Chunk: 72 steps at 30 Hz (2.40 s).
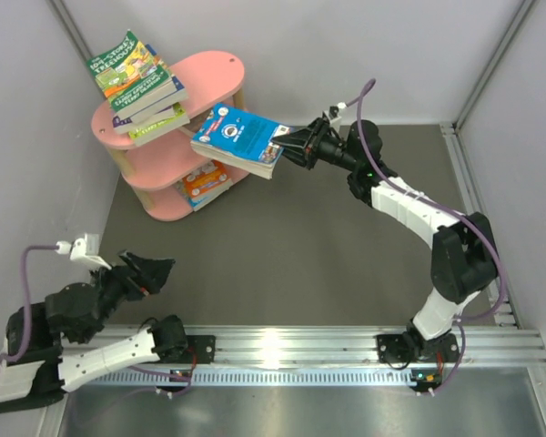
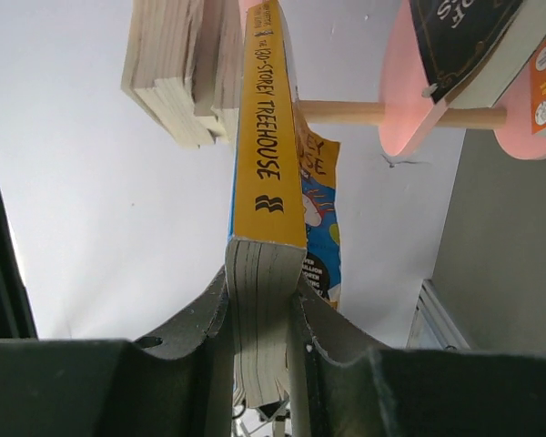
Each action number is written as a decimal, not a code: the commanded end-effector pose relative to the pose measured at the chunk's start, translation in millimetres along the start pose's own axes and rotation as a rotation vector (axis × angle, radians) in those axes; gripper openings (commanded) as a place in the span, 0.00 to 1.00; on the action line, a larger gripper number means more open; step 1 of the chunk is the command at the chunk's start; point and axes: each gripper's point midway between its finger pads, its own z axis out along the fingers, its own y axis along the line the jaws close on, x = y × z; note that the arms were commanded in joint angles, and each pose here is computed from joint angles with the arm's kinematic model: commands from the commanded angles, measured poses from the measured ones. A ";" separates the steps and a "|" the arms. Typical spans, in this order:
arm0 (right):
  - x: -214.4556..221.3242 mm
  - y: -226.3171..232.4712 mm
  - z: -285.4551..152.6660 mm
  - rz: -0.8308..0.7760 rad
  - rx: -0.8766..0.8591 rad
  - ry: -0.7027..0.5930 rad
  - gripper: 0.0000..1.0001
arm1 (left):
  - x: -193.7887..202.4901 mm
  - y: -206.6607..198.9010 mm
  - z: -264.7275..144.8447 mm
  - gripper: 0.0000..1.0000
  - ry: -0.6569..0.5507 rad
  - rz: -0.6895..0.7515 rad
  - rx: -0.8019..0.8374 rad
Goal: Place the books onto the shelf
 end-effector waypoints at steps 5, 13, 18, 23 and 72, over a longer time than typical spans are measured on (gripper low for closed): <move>-11.0 42.1 11.7 -0.049 -0.170 0.005 0.00 | -8.0 8.6 2.1 0.96 -0.047 -0.064 0.013; -34.1 23.4 38.1 -0.028 -0.140 -0.016 0.00 | -11.3 2.2 9.6 0.96 -0.074 -0.007 0.002; -59.8 5.2 64.5 -0.033 -0.100 -0.060 0.00 | -13.3 1.8 15.1 0.97 -0.097 0.020 -0.025; -85.2 9.1 88.8 -0.055 -0.088 -0.103 0.00 | -13.3 3.1 20.7 0.97 -0.117 0.052 -0.054; -96.9 -39.4 111.6 -0.566 0.428 -0.284 0.87 | -9.5 13.6 28.8 0.94 -0.150 0.085 -0.124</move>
